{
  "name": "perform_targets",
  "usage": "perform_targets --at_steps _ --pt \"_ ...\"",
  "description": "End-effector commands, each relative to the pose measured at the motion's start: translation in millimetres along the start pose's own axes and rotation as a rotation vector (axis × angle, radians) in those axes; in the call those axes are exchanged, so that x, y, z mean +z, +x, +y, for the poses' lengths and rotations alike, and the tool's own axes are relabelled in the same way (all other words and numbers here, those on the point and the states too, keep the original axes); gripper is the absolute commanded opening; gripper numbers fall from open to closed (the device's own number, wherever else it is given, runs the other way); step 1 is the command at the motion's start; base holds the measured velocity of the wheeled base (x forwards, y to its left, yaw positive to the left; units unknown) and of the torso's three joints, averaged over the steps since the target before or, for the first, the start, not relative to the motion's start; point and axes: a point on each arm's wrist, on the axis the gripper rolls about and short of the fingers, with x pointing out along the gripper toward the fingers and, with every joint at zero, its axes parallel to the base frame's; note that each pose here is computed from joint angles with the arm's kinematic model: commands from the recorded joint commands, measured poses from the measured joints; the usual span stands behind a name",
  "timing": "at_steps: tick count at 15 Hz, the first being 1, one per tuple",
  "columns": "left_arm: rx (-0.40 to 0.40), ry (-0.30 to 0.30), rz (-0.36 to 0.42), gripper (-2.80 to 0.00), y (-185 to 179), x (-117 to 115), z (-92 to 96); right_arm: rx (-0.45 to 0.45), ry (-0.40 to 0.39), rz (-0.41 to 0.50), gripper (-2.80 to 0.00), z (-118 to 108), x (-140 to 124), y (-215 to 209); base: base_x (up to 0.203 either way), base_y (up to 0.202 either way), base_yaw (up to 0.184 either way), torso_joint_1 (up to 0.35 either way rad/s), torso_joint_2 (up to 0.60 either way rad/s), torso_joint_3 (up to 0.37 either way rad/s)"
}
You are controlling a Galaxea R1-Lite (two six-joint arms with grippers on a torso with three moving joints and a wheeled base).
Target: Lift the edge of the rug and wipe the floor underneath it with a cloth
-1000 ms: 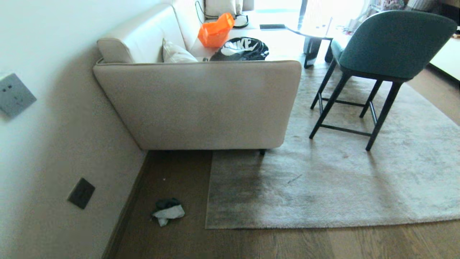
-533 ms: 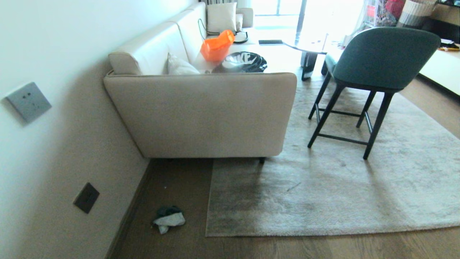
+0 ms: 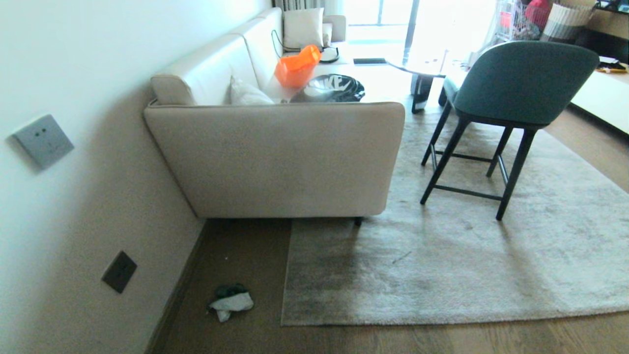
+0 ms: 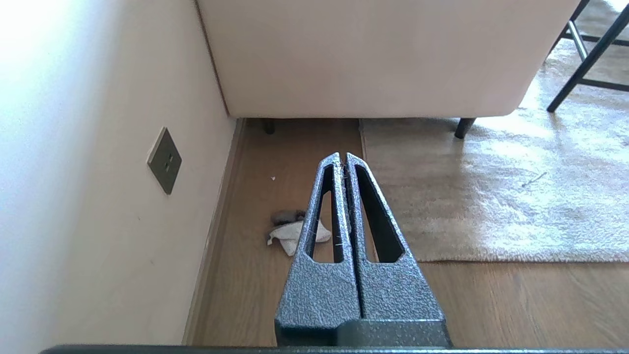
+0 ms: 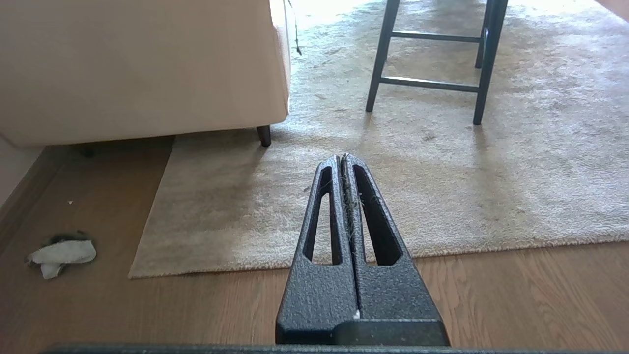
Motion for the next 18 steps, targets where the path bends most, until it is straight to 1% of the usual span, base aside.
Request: perform_targets --at_steps 1,18 --pt "0.000 -0.002 -0.001 -2.80 0.0 0.1 0.0 0.000 0.000 0.001 -2.80 0.0 0.1 0.1 0.000 0.000 0.000 0.004 0.01 0.038" --pt "-0.002 -0.005 -0.001 -2.80 0.0 0.1 0.0 0.000 0.002 0.001 -2.80 0.0 0.1 0.1 0.000 0.000 0.000 0.000 0.00 0.002"
